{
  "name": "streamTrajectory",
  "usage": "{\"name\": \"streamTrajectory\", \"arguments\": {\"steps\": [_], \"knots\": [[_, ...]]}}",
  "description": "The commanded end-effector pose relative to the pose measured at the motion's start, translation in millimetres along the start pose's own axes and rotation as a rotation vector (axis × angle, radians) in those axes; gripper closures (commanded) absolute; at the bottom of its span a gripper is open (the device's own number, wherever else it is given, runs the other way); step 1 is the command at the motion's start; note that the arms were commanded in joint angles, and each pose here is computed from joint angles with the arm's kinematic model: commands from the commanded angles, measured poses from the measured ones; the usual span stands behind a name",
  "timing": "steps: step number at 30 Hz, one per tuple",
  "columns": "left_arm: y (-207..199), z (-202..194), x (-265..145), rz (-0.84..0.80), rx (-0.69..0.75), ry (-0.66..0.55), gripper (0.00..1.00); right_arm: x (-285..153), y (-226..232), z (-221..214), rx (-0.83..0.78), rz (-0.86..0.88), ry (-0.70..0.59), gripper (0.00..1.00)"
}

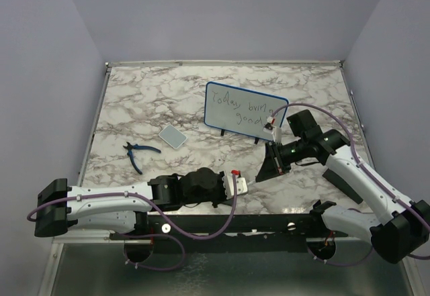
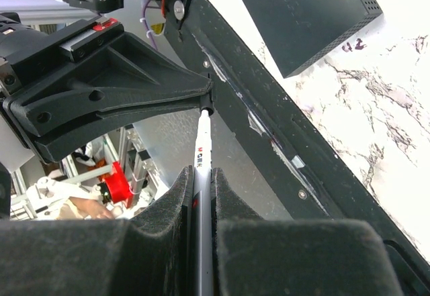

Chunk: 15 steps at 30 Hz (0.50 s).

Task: Write a sentence on the whiteboard
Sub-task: Close the whiteboard marker at the center of the board.

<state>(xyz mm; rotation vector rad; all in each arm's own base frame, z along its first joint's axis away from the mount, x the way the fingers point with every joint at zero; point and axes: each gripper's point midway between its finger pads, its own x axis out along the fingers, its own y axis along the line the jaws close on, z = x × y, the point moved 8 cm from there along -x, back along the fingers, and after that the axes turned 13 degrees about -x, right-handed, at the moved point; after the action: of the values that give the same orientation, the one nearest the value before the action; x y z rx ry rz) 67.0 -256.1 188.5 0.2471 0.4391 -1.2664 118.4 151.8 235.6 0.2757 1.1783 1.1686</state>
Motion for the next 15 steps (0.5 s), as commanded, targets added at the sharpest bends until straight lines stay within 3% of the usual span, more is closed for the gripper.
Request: {"name": "streamTrajectory", "arguments": {"steps": [1,15], "knots": [[-3.7,11.6,-4.1,-0.023,0.0,-0.047,1.0,0.8,3.4,-3.5,-0.01,0.025,-0.011,0.99],[-5.9,14.7,-4.4,-0.039,-0.009,-0.061,1.0,9.7,2.1,-1.7,-0.014,0.063,-0.034,0.99]]}}
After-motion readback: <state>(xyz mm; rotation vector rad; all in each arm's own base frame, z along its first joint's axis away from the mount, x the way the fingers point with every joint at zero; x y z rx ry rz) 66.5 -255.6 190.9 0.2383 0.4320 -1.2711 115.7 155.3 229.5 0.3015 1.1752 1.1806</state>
